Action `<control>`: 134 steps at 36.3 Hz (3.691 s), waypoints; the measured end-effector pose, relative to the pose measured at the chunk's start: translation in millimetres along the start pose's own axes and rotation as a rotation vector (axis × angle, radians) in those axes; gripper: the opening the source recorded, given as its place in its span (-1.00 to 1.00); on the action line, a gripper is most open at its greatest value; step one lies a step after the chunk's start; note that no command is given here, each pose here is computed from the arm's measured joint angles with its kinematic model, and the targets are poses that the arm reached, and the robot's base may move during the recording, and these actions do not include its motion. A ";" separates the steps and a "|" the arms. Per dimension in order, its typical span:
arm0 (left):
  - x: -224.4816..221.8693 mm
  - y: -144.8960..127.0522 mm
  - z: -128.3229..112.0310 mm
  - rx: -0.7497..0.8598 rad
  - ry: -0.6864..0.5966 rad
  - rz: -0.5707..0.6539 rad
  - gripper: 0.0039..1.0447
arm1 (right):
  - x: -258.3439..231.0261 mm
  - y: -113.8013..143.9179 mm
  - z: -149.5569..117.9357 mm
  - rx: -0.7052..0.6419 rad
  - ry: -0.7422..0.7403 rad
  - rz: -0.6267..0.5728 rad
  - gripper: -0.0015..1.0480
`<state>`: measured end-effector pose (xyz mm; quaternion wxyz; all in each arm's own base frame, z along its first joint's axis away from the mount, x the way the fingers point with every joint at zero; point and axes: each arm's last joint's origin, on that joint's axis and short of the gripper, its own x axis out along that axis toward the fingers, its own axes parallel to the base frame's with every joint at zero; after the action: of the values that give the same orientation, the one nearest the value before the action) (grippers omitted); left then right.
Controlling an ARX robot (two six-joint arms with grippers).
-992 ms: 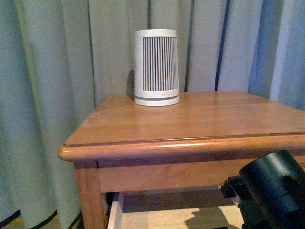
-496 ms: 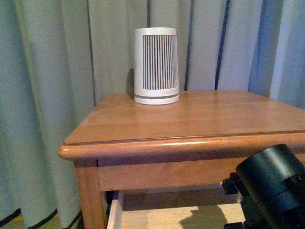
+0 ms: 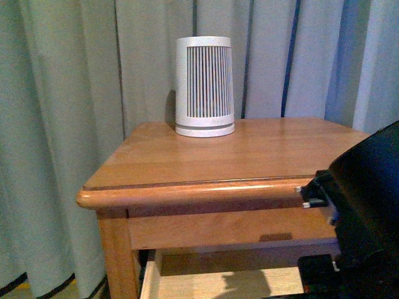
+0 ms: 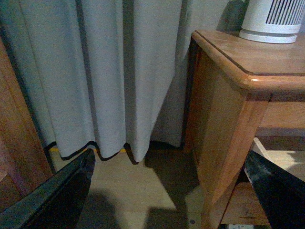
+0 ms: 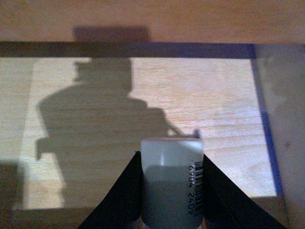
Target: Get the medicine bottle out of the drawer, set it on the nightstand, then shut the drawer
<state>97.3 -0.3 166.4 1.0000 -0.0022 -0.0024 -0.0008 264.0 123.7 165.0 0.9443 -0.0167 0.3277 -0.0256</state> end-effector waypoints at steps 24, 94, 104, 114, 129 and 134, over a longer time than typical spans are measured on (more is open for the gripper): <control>0.0 0.0 0.0 0.000 0.000 0.000 0.87 | -110.1 -93.7 130.9 0.133 -0.616 -0.245 -0.44; 0.0 0.0 0.0 0.000 0.000 0.000 0.87 | -137.1 -127.3 26.8 0.204 -0.413 -0.163 0.87; 0.0 0.0 0.0 0.000 0.000 0.000 0.87 | -153.1 -117.2 -63.5 0.207 -0.191 -0.071 0.87; 0.0 0.0 0.0 0.000 0.000 -0.001 0.87 | -115.1 -101.1 -111.1 0.213 -0.005 -0.020 0.87; 0.0 0.0 0.0 0.000 0.000 -0.002 0.87 | -32.9 -83.8 -108.3 0.119 -0.064 -0.048 0.87; 0.0 0.0 0.0 0.000 0.000 -0.001 0.87 | 8.9 -79.8 -92.1 0.101 -0.114 -0.049 0.87</control>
<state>97.3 -0.3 166.4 1.0000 -0.0022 -0.0024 -0.0011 211.0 42.2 91.1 0.9601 0.0214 0.2713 -0.0643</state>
